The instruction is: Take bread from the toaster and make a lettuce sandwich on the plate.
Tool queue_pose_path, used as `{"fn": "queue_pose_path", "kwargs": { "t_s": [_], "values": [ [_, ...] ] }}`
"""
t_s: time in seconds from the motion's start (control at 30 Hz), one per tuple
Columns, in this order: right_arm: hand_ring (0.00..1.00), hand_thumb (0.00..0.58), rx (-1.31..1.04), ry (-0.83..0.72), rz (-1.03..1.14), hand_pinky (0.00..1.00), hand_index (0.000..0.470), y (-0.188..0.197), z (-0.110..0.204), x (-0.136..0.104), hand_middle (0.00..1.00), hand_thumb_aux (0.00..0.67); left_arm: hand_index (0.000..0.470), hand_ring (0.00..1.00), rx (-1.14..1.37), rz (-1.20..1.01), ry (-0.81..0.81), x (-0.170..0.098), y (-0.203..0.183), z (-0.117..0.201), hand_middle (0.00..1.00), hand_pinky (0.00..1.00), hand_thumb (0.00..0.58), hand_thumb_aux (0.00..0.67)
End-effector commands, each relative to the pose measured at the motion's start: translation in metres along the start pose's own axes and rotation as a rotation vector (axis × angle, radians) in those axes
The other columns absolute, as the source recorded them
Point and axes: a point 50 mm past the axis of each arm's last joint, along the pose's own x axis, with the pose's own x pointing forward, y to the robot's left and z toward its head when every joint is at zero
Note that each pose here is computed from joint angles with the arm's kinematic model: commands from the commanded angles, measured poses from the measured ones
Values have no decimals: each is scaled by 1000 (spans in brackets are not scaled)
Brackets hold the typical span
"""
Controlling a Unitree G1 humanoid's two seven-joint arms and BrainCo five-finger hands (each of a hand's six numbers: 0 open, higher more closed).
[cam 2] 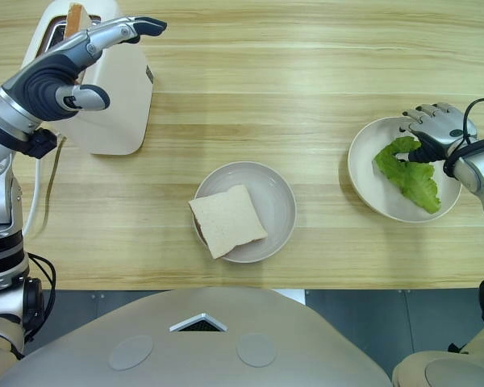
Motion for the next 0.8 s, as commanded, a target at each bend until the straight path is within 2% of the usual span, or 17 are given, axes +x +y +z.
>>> {"fn": "queue_pose_path", "kwargs": {
  "t_s": [0.03,0.07,0.5,0.8],
  "values": [
    [0,576,-17,-24,21,0,429,2,2,-2,0,612,0,0,13,-11,20,-1,1,-1,0,0,0,0],
    [0,580,-12,-29,21,0,470,2,3,-2,0,670,0,0,13,-10,22,-2,1,-1,0,0,0,0],
    [0,580,118,-51,-55,0,470,-8,-1,-9,0,670,0,0,4,1,36,-3,2,-5,0,0,0,0],
    [0,580,202,-85,-244,0,470,-68,-22,-38,0,670,0,0,-6,3,41,-3,2,-8,0,0,0,0]
  ]
}}
